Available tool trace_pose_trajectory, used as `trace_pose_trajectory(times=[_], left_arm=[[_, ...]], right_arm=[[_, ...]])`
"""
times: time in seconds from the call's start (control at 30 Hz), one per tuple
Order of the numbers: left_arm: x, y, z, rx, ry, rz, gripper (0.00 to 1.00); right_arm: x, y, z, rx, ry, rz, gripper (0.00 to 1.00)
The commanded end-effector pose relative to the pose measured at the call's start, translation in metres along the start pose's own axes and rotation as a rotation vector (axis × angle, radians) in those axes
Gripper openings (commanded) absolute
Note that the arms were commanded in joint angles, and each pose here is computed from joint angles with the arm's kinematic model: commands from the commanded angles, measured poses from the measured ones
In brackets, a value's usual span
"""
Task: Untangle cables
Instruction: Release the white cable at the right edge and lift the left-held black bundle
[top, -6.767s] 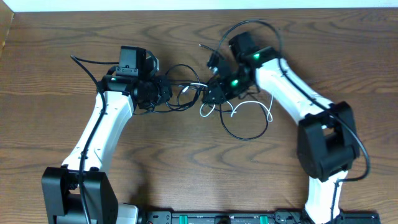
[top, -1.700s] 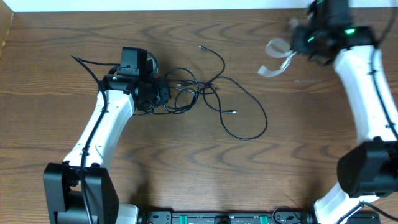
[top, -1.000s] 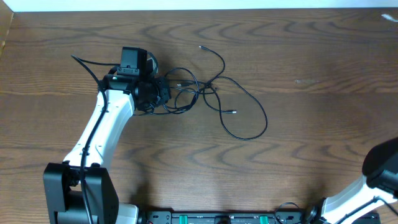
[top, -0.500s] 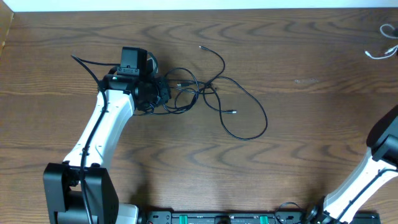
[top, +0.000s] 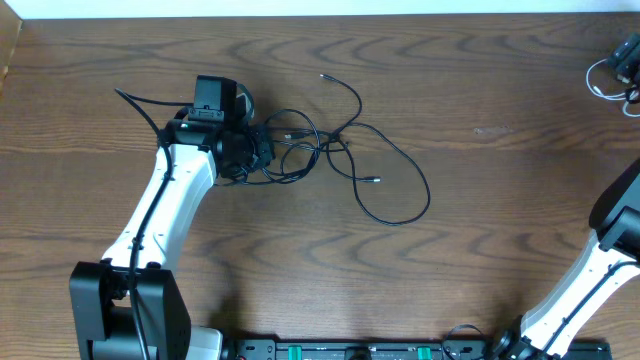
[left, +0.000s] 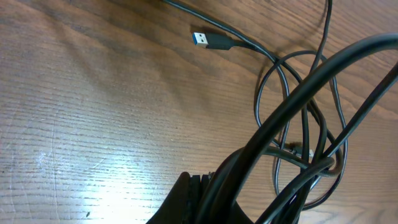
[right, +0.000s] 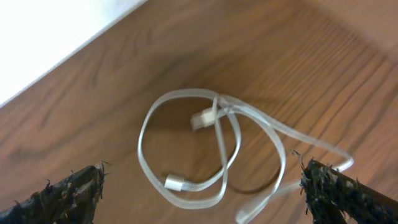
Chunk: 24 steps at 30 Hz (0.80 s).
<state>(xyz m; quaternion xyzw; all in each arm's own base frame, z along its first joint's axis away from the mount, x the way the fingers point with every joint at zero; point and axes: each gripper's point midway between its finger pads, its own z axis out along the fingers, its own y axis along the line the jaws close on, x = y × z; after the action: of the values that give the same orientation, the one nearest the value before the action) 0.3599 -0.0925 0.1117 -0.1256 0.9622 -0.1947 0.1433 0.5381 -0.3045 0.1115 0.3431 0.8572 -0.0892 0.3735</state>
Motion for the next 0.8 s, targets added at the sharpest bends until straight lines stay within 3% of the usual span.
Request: trace_pose_trajectory(times=[0.0,0.23,0.37,0.57,0.77], left_arm=[[-0.002,0.003,0.001,-0.015,-0.003,0.009,0.08],[-0.002,0.003,0.0,-0.013,-0.002,0.147,0.08],[-0.011,-0.008,-0.011,0.012,-0.025,0.202,0.08],[-0.028,-0.077,-0.049,0.314,-0.069,0.306,0.08],[-0.037,-0.118,-0.084,0.488,-0.107,0.369,0.08]], right_arm=[[0.0,0.017,-0.014,-0.099,0.037,0.011,0.99],[-0.03,0.03,-0.063,-0.17,-0.018,0.012,0.99],[-0.066,0.044,-0.129,-0.254,-0.109,0.007,0.99],[-0.09,0.078,-0.227,-0.483,-0.187,-0.029,0.99],[-0.074,0.125,-0.294,-0.737,-0.151,-0.095,0.99]])
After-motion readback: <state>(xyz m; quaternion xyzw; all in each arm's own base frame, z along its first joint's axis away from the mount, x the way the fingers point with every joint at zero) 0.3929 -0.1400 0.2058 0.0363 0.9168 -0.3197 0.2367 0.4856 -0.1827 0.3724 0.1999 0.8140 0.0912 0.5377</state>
